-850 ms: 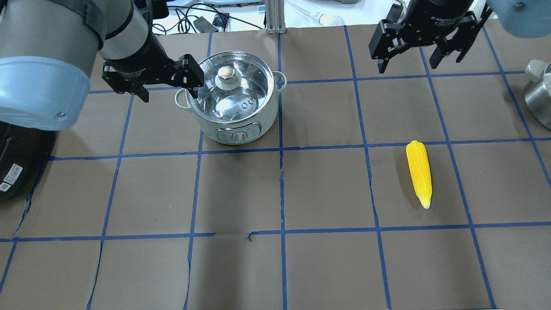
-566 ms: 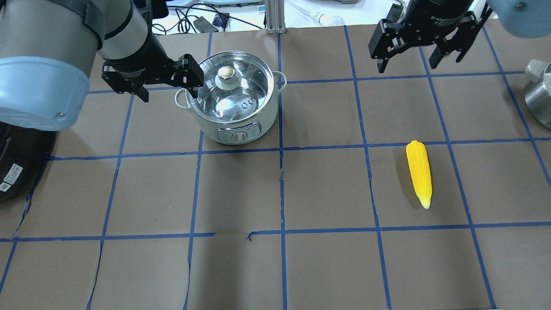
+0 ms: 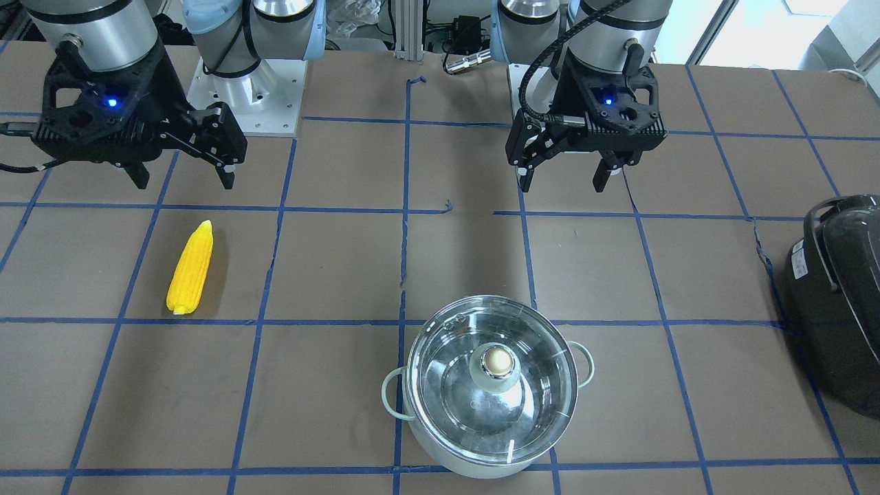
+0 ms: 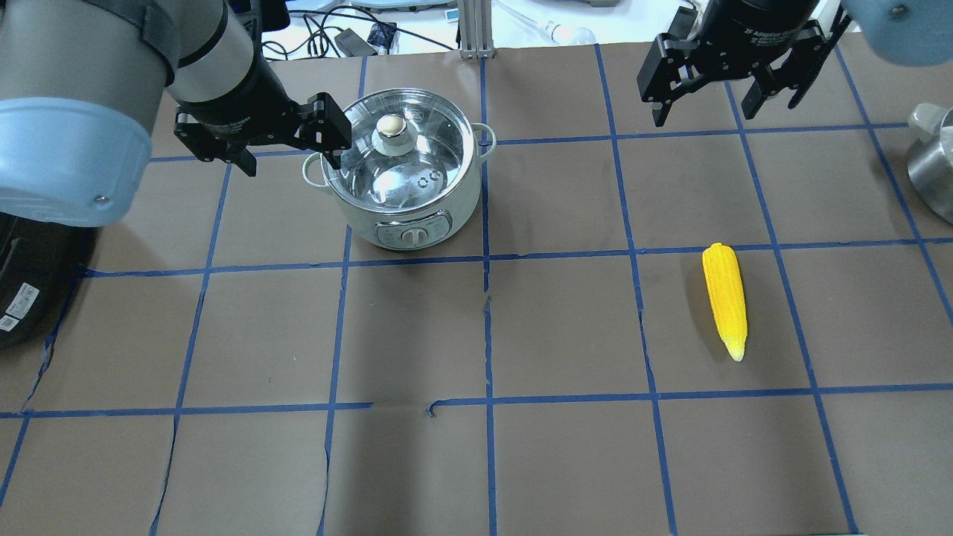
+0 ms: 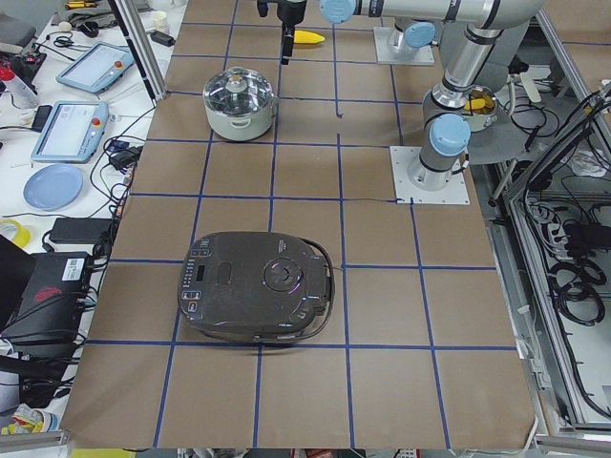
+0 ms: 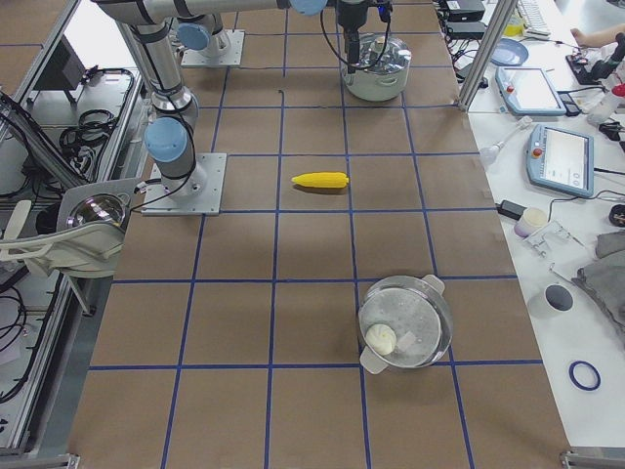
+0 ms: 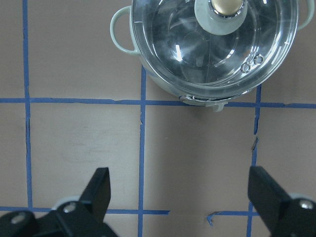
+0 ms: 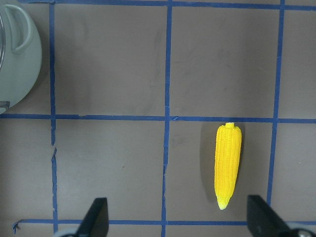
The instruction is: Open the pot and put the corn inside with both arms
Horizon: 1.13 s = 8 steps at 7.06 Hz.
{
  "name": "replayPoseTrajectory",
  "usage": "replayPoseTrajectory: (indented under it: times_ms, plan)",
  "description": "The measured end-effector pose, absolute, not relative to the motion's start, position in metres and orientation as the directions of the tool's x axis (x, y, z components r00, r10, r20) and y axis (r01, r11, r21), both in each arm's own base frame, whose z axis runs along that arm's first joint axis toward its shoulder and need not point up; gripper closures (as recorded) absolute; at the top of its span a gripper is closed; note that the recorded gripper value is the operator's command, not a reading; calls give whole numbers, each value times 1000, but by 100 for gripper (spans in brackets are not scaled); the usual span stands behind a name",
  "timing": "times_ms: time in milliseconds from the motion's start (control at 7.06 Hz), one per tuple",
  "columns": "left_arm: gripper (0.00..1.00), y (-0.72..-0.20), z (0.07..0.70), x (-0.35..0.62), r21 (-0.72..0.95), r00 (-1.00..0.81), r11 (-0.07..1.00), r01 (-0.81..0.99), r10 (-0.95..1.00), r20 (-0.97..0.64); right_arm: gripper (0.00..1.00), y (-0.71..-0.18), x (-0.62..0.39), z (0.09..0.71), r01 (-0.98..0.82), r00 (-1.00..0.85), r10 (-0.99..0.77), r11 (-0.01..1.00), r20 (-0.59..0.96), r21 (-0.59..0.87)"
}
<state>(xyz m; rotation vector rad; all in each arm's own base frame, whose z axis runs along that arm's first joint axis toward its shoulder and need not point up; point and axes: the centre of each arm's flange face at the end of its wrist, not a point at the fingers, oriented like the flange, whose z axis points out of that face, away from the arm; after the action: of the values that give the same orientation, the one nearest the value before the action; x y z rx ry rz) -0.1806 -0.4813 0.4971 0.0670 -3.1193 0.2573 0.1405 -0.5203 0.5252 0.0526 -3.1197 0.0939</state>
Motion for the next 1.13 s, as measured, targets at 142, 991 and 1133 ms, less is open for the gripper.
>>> replayPoseTrajectory:
  times_ms: [142,991,1133]
  plan:
    - [0,-481,497,-181,-161,-999,986,-44,-42,15,0,-521,140,525,-37,-999,-36,998,23,-60]
    - [0,-481,498,-180,-161,-999,986,-45,-43,17,0,-522,139,520,-27,-999,-26,999,24,-47]
    - [0,-480,498,-180,-161,-999,986,-46,-44,16,0,-523,138,520,-27,-999,-26,998,28,-50]
